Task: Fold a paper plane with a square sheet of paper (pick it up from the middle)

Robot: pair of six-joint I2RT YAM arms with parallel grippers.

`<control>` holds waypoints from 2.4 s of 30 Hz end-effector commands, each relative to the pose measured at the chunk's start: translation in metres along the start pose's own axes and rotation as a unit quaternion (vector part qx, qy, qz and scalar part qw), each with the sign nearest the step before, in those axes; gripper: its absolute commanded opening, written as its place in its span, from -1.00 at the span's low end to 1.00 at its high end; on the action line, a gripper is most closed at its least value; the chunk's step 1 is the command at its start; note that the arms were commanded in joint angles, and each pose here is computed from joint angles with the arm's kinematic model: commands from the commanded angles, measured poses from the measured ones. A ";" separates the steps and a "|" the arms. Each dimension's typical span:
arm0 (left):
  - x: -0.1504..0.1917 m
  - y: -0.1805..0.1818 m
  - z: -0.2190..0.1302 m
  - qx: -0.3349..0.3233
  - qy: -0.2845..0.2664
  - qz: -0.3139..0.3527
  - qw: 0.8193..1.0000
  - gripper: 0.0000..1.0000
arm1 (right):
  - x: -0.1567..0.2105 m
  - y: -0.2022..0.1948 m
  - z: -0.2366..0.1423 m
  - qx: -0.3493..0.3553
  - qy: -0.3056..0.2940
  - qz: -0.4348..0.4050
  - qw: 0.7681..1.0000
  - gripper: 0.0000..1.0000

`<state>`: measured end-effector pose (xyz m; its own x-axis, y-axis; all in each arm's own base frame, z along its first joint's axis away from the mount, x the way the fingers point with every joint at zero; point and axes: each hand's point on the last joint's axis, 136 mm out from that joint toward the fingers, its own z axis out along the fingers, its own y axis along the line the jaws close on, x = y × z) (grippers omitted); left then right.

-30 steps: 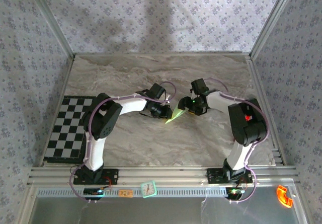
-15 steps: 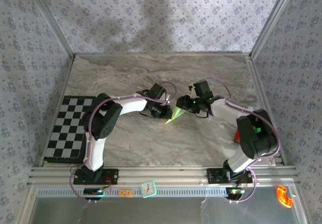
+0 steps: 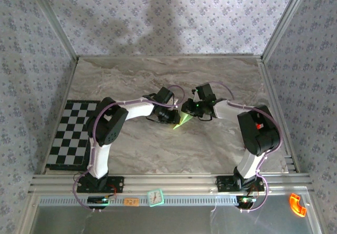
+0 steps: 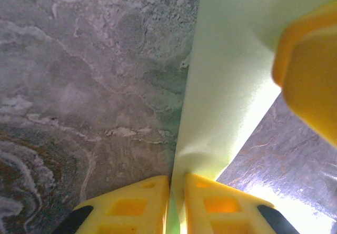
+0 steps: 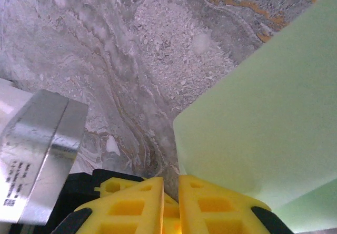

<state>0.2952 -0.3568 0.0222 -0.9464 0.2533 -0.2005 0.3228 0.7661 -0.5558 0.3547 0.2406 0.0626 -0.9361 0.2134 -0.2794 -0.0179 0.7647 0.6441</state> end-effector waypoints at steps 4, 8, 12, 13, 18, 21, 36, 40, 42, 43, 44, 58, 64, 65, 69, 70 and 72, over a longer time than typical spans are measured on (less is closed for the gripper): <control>0.035 0.026 0.023 -0.050 0.059 -0.025 0.997 -0.64 | 0.000 -0.013 0.005 0.025 0.004 0.010 1.000 -0.66; 0.036 0.027 0.023 -0.050 0.060 -0.026 0.997 -0.64 | 0.001 -0.026 0.004 0.043 0.002 0.016 0.999 -0.66; 0.038 0.028 0.025 -0.053 0.063 -0.028 0.996 -0.64 | 0.001 -0.034 0.004 0.054 0.001 0.020 0.998 -0.66; 0.038 0.029 0.025 -0.053 0.064 -0.028 0.996 -0.65 | 0.001 -0.036 0.004 0.057 0.001 0.021 0.998 -0.66; 0.039 0.030 0.024 -0.057 0.066 -0.028 0.996 -0.65 | 0.003 -0.046 0.005 0.074 0.002 0.027 0.997 -0.66; 0.040 0.030 0.024 -0.059 0.066 -0.029 0.996 -0.65 | 0.005 -0.053 0.004 0.086 0.004 0.032 0.996 -0.66; 0.042 0.032 0.024 -0.067 0.069 -0.029 0.995 -0.63 | 0.015 -0.073 0.004 0.106 0.007 0.042 0.993 -0.66; 0.039 0.028 0.021 -0.064 0.062 -0.026 0.996 -0.63 | 0.019 -0.081 0.006 0.109 0.012 0.044 0.993 -0.66; 0.037 0.025 0.017 -0.062 0.056 -0.025 0.996 -0.63 | 0.022 -0.085 0.007 0.109 0.017 0.044 0.993 -0.66; 0.035 0.023 0.014 -0.062 0.051 -0.024 0.996 -0.63 | 0.023 -0.086 0.008 0.104 0.019 0.042 0.993 -0.66; 0.032 0.020 0.010 -0.061 0.043 -0.023 0.997 -0.62 | 0.025 -0.088 0.009 0.101 0.022 0.040 0.994 -0.66; -0.025 -0.030 -0.062 -0.008 -0.114 0.015 0.993 -0.36 | 0.029 -0.084 0.022 0.050 0.053 -0.009 0.997 -0.68; -0.023 -0.054 -0.035 0.049 -0.071 0.034 0.996 -0.65 | 0.031 -0.088 0.022 0.055 0.061 -0.003 0.997 -0.70; -0.023 -0.055 -0.031 0.053 -0.066 0.032 0.996 -0.67 | 0.032 -0.089 0.022 0.056 0.062 -0.002 0.996 -0.71; -0.024 -0.055 -0.018 0.060 -0.051 0.029 0.996 -0.76 | 0.033 -0.091 0.022 0.058 0.066 -0.001 0.996 -0.71; -0.024 -0.055 -0.015 0.062 -0.047 0.029 0.997 -0.77 | 0.034 -0.090 0.022 0.057 0.067 -0.001 0.996 -0.71; -0.025 -0.054 -0.010 0.062 -0.041 0.027 0.997 -0.79 | 0.033 -0.090 0.022 0.057 0.067 -0.001 0.996 -0.71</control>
<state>0.2989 -0.3841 0.0555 -0.9342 0.2161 -0.2838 0.3493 0.7153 -0.6052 0.3575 0.2073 0.0207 -0.9447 0.1585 -0.2872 -0.0628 0.7720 0.6325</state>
